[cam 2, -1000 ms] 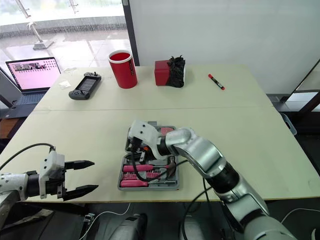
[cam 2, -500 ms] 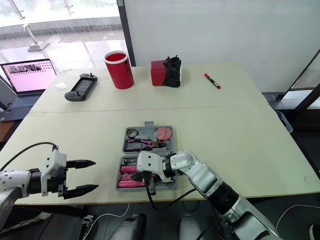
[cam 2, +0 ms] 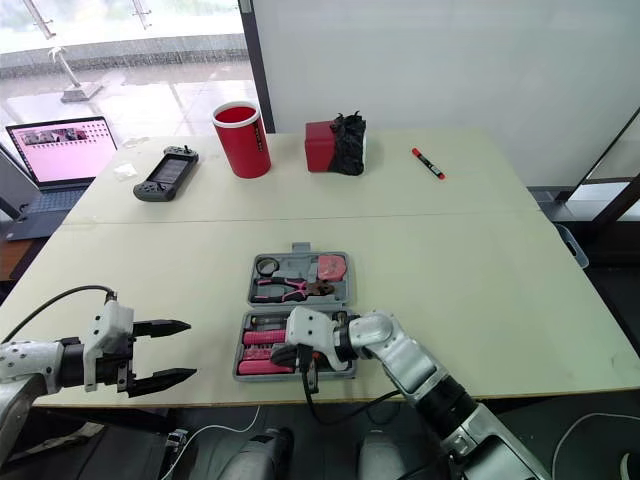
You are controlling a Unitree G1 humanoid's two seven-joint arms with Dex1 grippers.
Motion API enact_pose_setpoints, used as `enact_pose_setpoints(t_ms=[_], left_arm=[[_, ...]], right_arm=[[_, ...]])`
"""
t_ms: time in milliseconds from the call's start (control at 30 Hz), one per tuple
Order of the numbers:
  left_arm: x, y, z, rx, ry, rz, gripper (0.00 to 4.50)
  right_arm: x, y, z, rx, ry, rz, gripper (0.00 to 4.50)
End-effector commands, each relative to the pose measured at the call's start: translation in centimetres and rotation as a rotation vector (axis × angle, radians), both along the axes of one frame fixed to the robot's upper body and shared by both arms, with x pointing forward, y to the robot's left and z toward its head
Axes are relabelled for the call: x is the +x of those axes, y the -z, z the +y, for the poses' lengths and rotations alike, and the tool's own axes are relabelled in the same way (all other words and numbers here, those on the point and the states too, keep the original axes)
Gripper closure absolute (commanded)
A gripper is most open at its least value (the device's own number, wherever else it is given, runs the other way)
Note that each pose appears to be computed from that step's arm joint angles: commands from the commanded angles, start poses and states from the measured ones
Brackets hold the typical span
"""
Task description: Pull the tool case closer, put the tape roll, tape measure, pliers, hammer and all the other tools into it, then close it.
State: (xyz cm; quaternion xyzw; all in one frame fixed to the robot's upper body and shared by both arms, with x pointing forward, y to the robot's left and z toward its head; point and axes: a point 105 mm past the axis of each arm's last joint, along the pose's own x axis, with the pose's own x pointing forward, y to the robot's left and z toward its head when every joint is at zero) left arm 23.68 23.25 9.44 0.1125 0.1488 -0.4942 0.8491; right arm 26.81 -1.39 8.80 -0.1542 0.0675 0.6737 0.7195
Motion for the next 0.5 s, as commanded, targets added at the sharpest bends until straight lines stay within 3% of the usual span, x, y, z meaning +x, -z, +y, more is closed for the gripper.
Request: enact_pose_setpoints(t_ms=[33, 267, 367, 500], left_arm=[[1.6, -0.4, 1.3, -0.023, -0.114, -0.034, 0.00], [4.5, 1.1, 2.9, 0.043, -0.225, -0.059, 0.00], [6.4, 1.7, 2.8, 0.107, -0.253, -0.114, 0.87], [7.6, 2.9, 1.9, 0.148, -0.224, -0.121, 2.99]], right_arm=[[1.7, -2.5, -3.7, -0.056, 0.095, -0.098, 4.47], [5.5, -0.9, -12.1, -0.433, 0.291, -0.240, 4.47], [6.3, -0.1, -13.2, -0.493, 0.295, -0.257, 4.50], [7.0, 1.3, -12.8, -0.560, 0.241, -0.296, 4.50]])
